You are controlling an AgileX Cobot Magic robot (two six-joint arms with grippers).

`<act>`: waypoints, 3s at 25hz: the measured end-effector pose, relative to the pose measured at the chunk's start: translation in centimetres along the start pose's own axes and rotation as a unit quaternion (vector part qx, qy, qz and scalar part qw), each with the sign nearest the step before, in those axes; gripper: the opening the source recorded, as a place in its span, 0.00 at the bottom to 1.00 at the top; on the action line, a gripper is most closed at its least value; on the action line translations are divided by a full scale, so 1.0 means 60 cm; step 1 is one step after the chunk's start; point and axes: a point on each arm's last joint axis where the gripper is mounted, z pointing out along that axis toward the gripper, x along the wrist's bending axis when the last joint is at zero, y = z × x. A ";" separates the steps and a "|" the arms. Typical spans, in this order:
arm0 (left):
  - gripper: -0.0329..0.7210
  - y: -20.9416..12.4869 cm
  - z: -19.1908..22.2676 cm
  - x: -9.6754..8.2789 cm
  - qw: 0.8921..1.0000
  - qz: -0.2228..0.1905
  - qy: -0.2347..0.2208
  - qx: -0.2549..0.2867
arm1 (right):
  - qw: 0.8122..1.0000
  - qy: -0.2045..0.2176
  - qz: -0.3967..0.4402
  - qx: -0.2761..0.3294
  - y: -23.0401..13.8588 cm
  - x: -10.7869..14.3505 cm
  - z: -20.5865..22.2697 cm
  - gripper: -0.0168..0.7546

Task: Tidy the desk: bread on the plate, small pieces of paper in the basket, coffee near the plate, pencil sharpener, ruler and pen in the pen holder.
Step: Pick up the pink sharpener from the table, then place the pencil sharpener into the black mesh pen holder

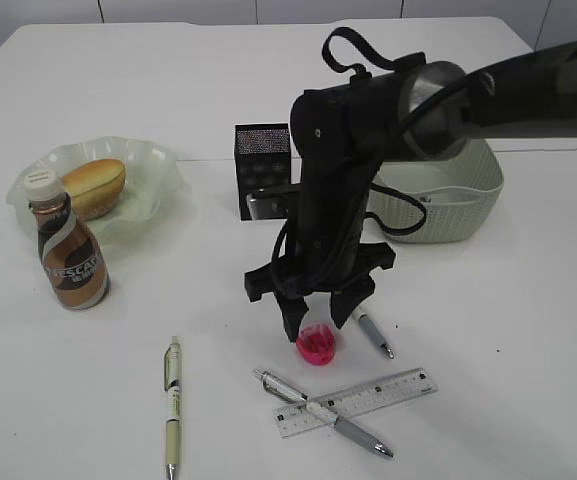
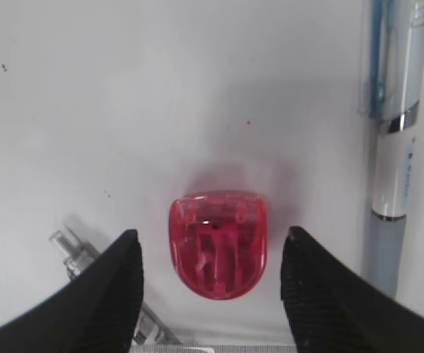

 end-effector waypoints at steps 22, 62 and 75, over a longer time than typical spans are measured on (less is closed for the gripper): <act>0.56 -0.001 0.000 0.001 1.000 0.001 0.002 0.004 | 1.000 -0.006 0.002 0.025 0.001 -0.003 0.036 0.59; 0.56 -0.002 0.000 0.001 1.000 0.002 0.004 0.005 | 0.985 -0.027 -0.036 -0.165 0.095 0.019 -0.154 0.43; 0.56 -0.001 0.000 0.002 1.000 0.003 0.007 0.005 | 0.930 -0.061 -0.053 -0.360 0.153 -0.002 -0.187 0.43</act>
